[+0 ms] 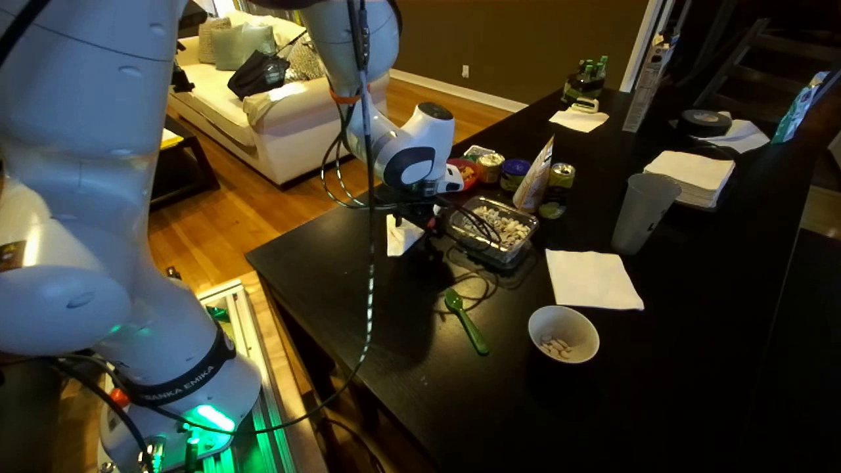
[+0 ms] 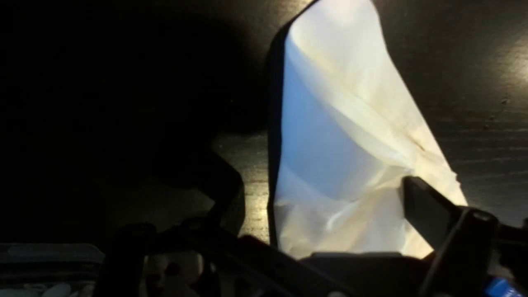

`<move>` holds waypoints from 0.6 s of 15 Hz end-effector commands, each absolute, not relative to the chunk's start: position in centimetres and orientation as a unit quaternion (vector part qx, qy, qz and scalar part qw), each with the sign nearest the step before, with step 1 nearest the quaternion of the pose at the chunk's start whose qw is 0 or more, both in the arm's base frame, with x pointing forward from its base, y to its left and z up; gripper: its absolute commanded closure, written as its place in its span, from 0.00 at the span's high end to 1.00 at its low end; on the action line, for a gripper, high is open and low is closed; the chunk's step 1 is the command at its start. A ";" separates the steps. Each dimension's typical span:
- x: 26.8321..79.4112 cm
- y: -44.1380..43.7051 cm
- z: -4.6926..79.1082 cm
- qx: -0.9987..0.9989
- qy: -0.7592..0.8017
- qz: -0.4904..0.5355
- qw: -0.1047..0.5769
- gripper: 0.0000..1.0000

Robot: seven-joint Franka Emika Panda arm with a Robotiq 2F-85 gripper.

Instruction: Pick up the pastry on the table

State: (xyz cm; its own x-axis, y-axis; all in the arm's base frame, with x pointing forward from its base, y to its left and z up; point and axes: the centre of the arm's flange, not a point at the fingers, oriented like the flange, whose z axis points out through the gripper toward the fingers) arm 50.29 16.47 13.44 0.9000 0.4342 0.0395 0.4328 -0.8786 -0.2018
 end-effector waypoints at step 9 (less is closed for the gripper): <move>51.2 18.1 10.1 -0.937 -0.239 -0.003 0.256 0.51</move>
